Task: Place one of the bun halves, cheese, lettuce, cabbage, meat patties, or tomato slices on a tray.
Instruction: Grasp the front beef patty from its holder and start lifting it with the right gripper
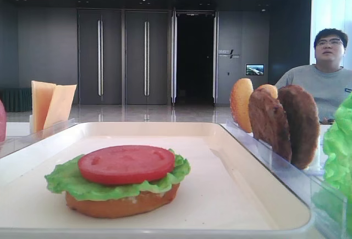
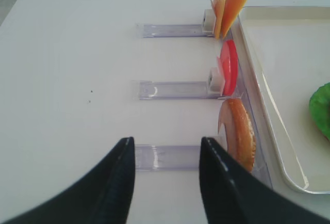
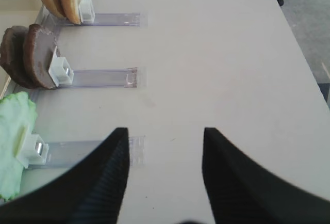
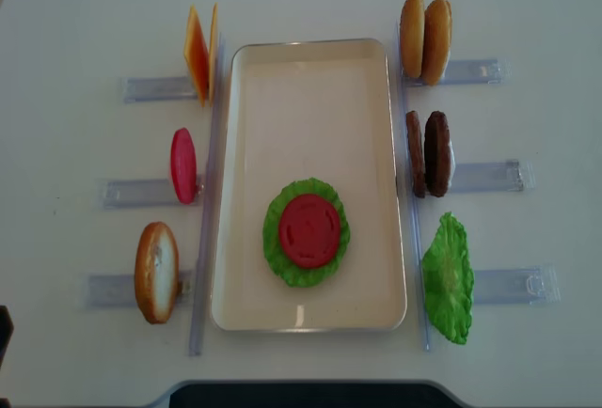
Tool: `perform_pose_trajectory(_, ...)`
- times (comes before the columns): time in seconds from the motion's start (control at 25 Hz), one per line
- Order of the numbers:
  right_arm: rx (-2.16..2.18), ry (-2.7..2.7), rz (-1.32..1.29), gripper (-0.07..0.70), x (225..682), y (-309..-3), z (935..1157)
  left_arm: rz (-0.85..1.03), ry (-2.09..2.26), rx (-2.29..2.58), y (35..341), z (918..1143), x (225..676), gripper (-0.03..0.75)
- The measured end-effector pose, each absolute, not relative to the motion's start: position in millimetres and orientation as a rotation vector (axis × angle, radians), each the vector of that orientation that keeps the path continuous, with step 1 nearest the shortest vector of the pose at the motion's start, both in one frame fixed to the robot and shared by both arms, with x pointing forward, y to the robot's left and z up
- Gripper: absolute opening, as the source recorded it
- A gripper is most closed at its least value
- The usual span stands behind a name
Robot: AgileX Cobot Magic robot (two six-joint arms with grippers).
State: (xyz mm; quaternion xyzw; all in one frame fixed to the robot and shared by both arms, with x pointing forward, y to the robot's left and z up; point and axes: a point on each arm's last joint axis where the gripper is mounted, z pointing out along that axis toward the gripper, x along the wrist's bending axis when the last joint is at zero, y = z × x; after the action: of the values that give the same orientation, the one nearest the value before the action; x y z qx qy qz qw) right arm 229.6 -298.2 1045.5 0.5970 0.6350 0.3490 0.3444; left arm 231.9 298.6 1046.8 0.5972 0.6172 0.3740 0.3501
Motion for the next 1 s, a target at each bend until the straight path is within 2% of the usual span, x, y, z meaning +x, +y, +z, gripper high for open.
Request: perform_pose_trajectory(1.0, 1.551, 1.650, 0.909, 0.338, 229.6, -298.0, 1045.5, 0.951, 1.625, 1.572, 299.1, 1041.2, 232.5, 0.286)
